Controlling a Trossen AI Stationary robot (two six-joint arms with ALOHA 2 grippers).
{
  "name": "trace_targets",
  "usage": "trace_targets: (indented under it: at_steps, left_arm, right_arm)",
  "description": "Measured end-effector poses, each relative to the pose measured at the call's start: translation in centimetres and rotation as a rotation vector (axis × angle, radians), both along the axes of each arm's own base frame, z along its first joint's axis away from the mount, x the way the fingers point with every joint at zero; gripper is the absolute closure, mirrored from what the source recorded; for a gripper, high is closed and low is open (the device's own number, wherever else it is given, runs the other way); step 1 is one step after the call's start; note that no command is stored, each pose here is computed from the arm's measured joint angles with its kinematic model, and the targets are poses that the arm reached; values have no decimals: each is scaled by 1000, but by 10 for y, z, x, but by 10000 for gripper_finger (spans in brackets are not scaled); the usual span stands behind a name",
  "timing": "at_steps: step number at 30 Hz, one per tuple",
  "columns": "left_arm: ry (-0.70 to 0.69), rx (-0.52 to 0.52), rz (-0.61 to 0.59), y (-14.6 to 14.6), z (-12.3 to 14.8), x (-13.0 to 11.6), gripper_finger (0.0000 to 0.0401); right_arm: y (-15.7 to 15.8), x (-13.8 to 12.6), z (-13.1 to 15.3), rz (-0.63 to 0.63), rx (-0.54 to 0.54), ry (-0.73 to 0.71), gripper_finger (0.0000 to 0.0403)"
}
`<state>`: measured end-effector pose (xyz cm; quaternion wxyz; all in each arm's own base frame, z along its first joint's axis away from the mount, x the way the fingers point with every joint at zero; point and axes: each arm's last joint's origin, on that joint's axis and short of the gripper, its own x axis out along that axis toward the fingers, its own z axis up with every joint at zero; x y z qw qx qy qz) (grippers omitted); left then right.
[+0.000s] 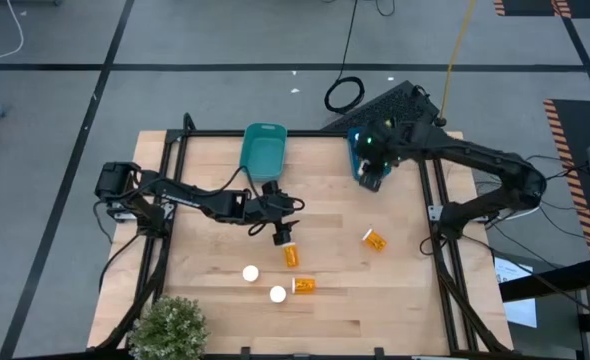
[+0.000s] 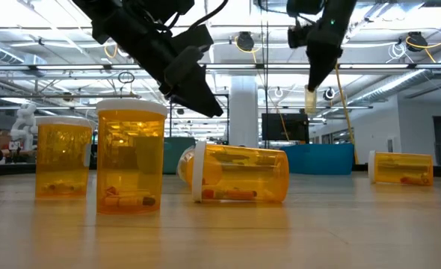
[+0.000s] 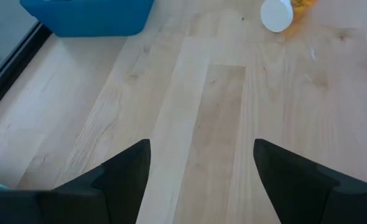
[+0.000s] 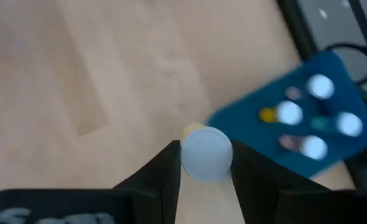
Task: Pick and place medicine bottles into bin by pill shape (circle, oval)
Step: Put the small yellow pill bottle into the blue bin
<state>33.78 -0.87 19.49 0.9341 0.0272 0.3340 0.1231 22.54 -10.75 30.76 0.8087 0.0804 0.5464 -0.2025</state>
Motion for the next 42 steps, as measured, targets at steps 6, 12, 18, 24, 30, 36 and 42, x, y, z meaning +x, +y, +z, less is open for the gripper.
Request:
trace_targets:
  at_steps: [6,12,18,24,30,36,42]
  left_arm:
    - [-8,-1,-7,-2,1,0,112]
    - [-8,-1,-6,-2,0,0,112]
    - [-8,-2,-6,-2,0,0,112]
    - [-12,-4,-4,-2,0,1,112]
    - [-27,-2,-7,-2,2,2,112]
    - [-36,-3,-7,-2,2,2,112]
    - [-36,-4,-7,-2,2,2,112]
  right_arm:
    - [-34,-14,-5,-95,-7,27,285]
    - [-48,-21,-17,-162,9,46,285]
    - [-53,-26,-47,-185,15,58,285]
    - [-64,-32,-60,-223,-11,26,285]
    - [-68,-40,-76,-250,-5,43,284]
    - [-70,-46,-98,-262,-24,23,284]
    - [-69,-51,-110,-267,-8,46,284]
